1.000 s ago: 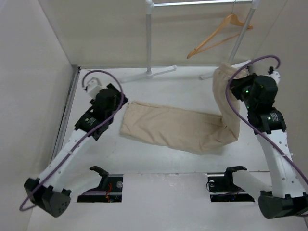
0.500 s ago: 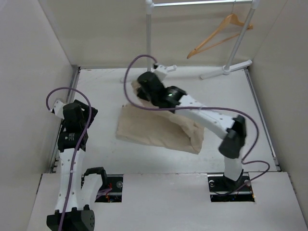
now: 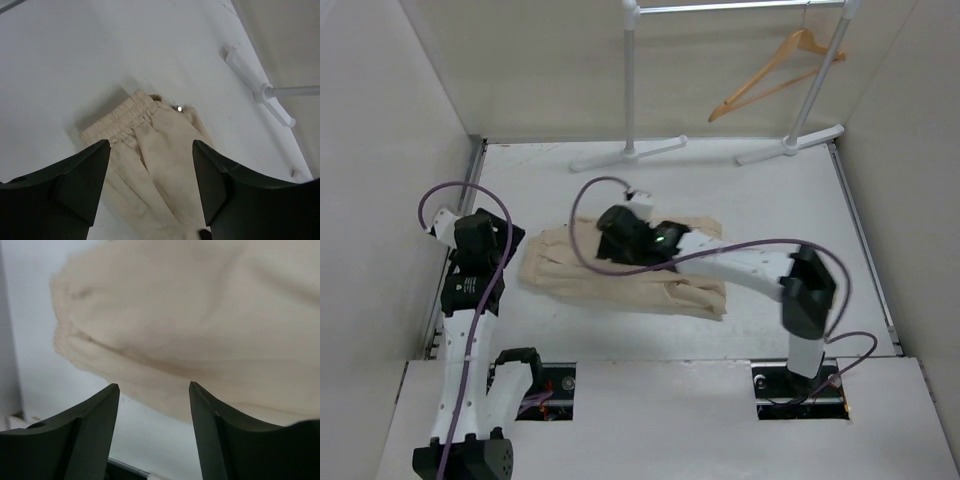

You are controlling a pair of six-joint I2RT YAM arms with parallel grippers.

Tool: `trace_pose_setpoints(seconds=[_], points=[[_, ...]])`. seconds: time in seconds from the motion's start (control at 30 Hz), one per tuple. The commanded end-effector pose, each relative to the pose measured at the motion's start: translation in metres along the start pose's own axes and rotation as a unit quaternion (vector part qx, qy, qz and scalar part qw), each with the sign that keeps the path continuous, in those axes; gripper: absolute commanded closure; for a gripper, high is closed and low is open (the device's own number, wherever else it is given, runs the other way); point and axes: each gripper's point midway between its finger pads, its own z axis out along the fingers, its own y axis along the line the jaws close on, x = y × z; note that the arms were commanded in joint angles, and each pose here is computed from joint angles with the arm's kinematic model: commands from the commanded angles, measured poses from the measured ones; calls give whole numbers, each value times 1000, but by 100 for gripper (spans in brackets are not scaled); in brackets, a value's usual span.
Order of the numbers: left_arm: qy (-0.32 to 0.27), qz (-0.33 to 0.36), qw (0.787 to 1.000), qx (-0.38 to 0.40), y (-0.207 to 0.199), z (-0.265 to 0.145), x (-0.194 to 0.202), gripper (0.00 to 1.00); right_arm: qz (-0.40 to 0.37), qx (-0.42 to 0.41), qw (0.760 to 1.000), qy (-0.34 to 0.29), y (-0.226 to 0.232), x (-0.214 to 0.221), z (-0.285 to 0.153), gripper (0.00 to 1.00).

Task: Place the trousers on the hanger
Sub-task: Fold the trousers at the center of the board.

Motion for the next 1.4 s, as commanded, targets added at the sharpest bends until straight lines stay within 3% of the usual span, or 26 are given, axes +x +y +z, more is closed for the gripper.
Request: trace_pose_setpoints(seconds=[0.0, 0.1, 0.2, 0.37, 0.53, 0.7, 0.87, 0.97, 1.1, 1.17, 1.27, 1.33, 1.37], points=[[28, 6, 999, 36, -20, 2, 24, 35, 69, -73, 990, -100, -26, -100, -67, 44], [78, 38, 993, 74, -49, 8, 71, 35, 54, -52, 994, -74, -91, -79, -71, 73], [112, 87, 984, 105, -80, 11, 115, 35, 63, -26, 997, -44, -151, -52, -70, 86], [138, 131, 972, 137, -120, 18, 174, 35, 86, -10, 996, -7, -207, -13, -67, 84], [164, 128, 975, 77, -76, 62, 209, 35, 131, 24, 991, 17, -246, 26, -63, 84], [168, 104, 980, 37, -39, 82, 204, 35, 150, 65, 986, 39, -278, 61, -62, 84], [160, 90, 978, 103, -83, 54, 180, 35, 153, 74, 985, 41, -289, 72, -73, 79], [160, 109, 969, 155, -127, 26, 177, 42, 151, 57, 987, 23, -283, 56, -91, 68], [205, 172, 936, 231, -197, -18, 220, 60, 155, 20, 987, -31, -271, 18, -119, 63], [225, 215, 914, 261, -229, -33, 249, 62, 161, 2, 986, -46, -269, 9, -124, 76], [247, 302, 872, 296, -270, -44, 292, 53, 175, -1, 984, -38, -277, 12, -118, 82], [250, 367, 838, 318, -292, -45, 319, 46, 179, -8, 983, -44, -280, 10, -113, 75], [247, 398, 821, 327, -300, -44, 332, 43, 177, -15, 983, -52, -281, 7, -112, 66]])
